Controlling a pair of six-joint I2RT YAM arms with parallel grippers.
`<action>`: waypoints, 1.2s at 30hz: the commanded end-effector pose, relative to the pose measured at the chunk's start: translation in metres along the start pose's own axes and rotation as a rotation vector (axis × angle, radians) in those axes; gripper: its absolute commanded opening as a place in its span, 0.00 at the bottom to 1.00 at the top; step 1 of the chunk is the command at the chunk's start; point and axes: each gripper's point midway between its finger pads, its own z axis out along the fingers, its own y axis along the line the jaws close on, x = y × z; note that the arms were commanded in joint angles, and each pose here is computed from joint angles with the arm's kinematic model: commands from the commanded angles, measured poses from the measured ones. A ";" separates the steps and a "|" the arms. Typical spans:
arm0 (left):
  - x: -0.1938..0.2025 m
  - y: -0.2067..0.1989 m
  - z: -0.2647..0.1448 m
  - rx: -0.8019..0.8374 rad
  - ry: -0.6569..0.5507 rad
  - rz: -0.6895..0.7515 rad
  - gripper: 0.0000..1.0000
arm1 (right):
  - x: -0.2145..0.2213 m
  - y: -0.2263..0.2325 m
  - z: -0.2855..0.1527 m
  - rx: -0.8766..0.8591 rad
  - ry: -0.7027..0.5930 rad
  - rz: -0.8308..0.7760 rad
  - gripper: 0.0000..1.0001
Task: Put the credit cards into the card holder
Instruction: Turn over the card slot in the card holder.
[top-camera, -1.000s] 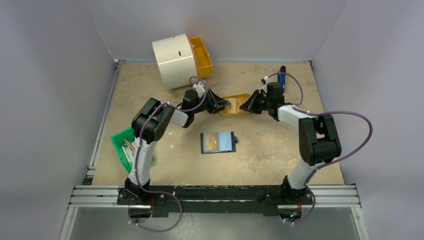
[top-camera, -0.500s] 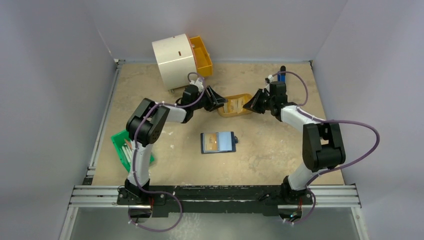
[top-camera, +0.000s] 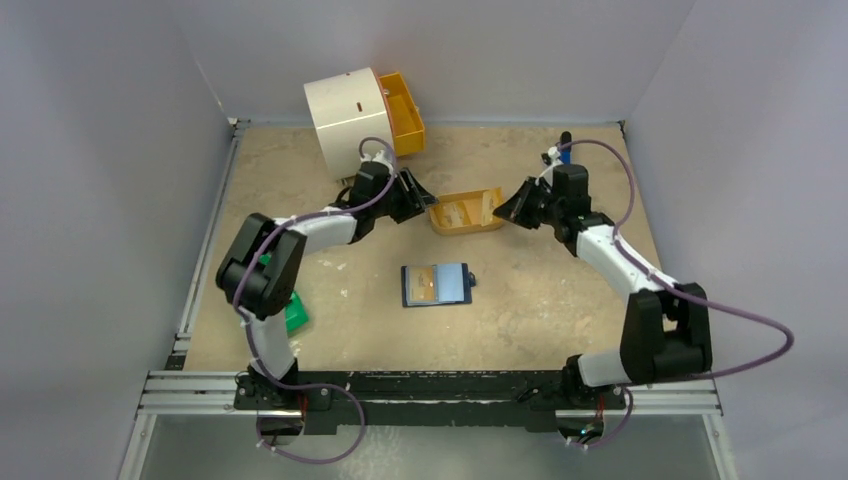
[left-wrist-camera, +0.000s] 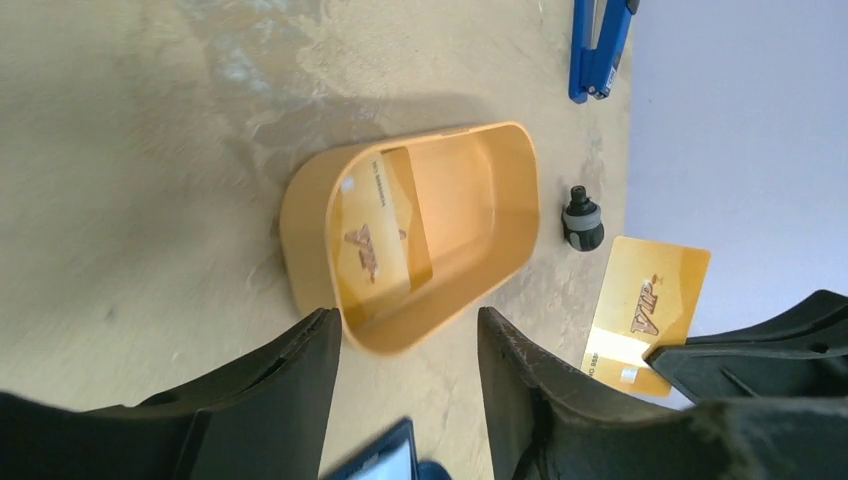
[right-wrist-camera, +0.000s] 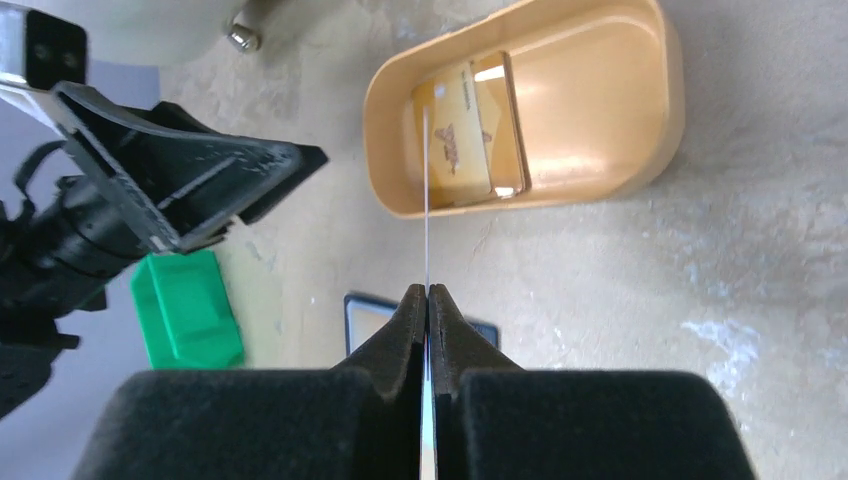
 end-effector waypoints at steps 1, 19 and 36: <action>-0.020 -0.013 -0.049 -0.075 -0.098 0.085 0.53 | 0.020 0.010 -0.029 -0.060 0.012 -0.041 0.00; 0.114 -0.009 -0.110 -0.221 0.030 0.370 0.48 | 0.155 0.022 -0.054 -0.096 0.285 -0.041 0.00; 0.142 0.017 -0.086 -0.312 0.092 0.420 0.52 | 0.183 -0.008 -0.050 0.007 0.384 0.002 0.00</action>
